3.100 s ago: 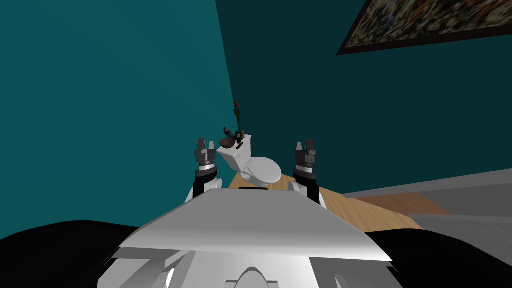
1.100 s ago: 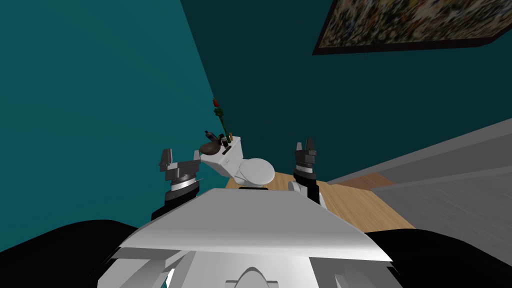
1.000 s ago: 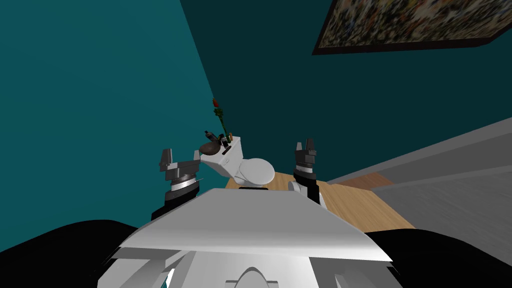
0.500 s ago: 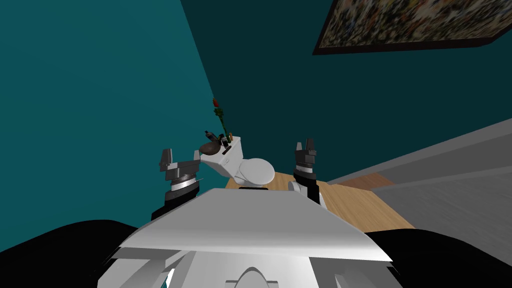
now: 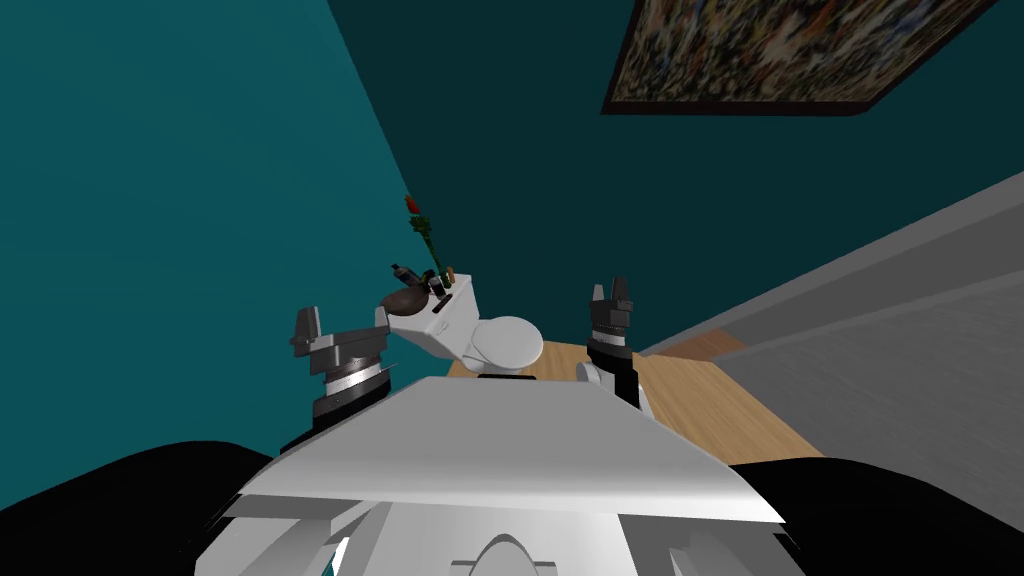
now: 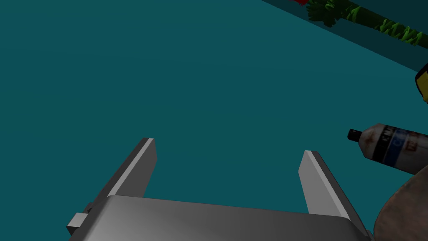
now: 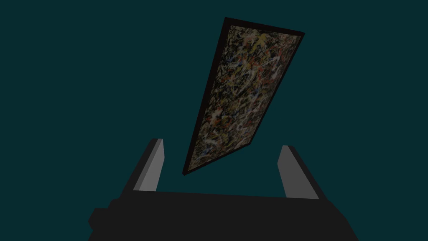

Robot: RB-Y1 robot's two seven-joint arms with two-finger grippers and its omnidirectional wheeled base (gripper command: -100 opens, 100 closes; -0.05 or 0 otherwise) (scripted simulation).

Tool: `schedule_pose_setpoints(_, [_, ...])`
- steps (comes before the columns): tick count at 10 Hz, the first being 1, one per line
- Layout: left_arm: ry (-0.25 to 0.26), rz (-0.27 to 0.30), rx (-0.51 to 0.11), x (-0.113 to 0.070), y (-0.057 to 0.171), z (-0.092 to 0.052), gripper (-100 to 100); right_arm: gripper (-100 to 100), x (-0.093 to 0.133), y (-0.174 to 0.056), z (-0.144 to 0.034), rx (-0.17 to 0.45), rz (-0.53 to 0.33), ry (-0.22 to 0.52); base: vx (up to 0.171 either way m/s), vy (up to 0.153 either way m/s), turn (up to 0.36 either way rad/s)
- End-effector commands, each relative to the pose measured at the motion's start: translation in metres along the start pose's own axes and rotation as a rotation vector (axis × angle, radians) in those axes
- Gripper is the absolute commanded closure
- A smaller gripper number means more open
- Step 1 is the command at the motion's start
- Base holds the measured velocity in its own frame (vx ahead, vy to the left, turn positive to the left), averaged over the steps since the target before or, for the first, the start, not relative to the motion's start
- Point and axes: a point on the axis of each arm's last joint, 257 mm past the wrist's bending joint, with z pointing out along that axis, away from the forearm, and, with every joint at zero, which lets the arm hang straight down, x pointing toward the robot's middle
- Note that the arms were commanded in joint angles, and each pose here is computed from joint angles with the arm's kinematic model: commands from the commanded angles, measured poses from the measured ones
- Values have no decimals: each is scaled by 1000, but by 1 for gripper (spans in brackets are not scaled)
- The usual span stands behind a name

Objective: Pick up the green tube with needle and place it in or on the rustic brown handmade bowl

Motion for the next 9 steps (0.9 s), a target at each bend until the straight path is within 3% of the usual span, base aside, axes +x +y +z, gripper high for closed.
schedule_pose_setpoints(1, [-27,-10,-3,-6,-1,-2,-100,0,0,0,0,0,0,0,-2,-20,-51])
schedule_pose_setpoints(5, [-153,-30,-19,-38,-8,-18,-100,0,0,0,0,0,0,0,-5,-20,-122])
schedule_pose_setpoints(8, [-212,-45,-29,-53,-10,-25,-100,0,0,0,0,0,0,0,-9,2,-122])
schedule_pose_setpoints(9, [-257,-42,-37,-64,-13,-33,-100,0,0,0,0,0,0,0,-3,0,-32])
